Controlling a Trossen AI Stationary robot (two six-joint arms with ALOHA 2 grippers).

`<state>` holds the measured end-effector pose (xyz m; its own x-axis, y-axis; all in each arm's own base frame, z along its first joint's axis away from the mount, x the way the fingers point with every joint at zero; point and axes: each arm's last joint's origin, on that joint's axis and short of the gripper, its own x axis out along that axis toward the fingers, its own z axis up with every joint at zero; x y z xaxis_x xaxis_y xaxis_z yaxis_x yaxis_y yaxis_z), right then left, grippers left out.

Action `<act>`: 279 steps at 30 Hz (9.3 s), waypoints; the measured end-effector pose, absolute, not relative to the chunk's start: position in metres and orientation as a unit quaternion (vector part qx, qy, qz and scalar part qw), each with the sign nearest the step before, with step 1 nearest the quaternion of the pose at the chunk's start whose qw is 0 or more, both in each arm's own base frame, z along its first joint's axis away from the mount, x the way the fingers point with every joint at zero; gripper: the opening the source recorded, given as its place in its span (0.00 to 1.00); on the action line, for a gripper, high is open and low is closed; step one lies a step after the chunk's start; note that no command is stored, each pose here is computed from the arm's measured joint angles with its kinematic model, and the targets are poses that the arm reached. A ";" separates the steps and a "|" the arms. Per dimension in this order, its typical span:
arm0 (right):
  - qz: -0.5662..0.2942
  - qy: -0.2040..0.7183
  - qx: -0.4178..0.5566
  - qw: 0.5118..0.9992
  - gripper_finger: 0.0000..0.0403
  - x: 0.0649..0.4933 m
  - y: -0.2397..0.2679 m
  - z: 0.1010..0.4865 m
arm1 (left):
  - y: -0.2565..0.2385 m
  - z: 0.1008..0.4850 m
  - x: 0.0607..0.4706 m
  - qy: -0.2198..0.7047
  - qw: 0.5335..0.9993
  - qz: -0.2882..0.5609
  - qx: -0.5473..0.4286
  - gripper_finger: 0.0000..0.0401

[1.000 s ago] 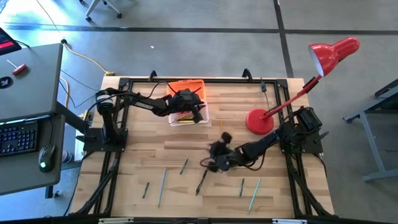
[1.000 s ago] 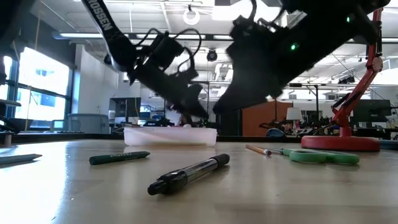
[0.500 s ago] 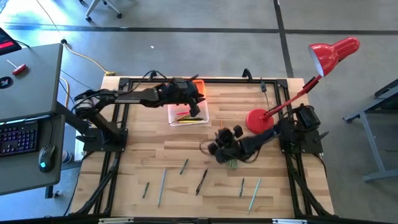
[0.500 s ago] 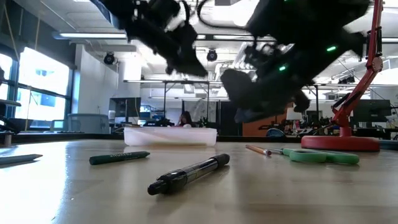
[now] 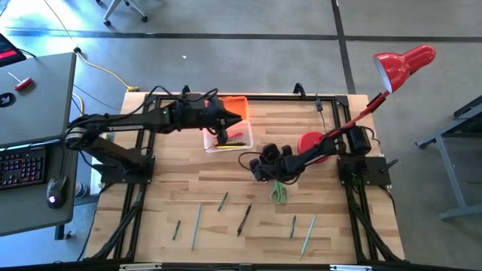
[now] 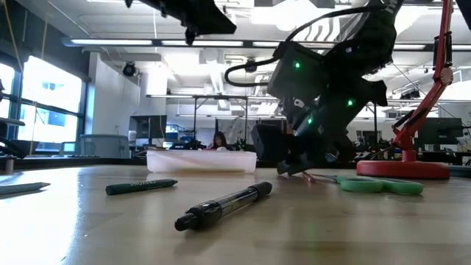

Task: Pick & place school supplies into a supply box
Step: Put the orange pencil into the orange supply box, then adjust the orange pencil into the orange supply box

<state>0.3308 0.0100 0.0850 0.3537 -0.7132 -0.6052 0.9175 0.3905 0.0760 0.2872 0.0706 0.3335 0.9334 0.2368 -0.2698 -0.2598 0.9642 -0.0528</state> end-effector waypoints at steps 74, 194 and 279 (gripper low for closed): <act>-0.532 0.289 0.305 0.735 0.20 0.295 0.020 0.133 | 0.069 0.335 0.276 0.157 0.977 0.135 -0.057 0.15; -0.107 0.276 -0.117 0.948 0.00 0.461 -0.078 0.154 | 0.048 0.374 0.194 0.157 0.976 0.135 -0.068 0.25; 0.074 0.302 -0.273 0.910 0.17 0.488 -0.092 0.159 | 0.048 0.375 0.195 0.153 0.979 0.128 -0.044 0.25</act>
<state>0.4875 -0.0920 0.1588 0.8064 -0.0297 -0.5906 -0.3007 0.8393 -0.4529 0.1949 0.0483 0.3750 0.9204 0.2377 -0.3104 -0.2647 0.9632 -0.0473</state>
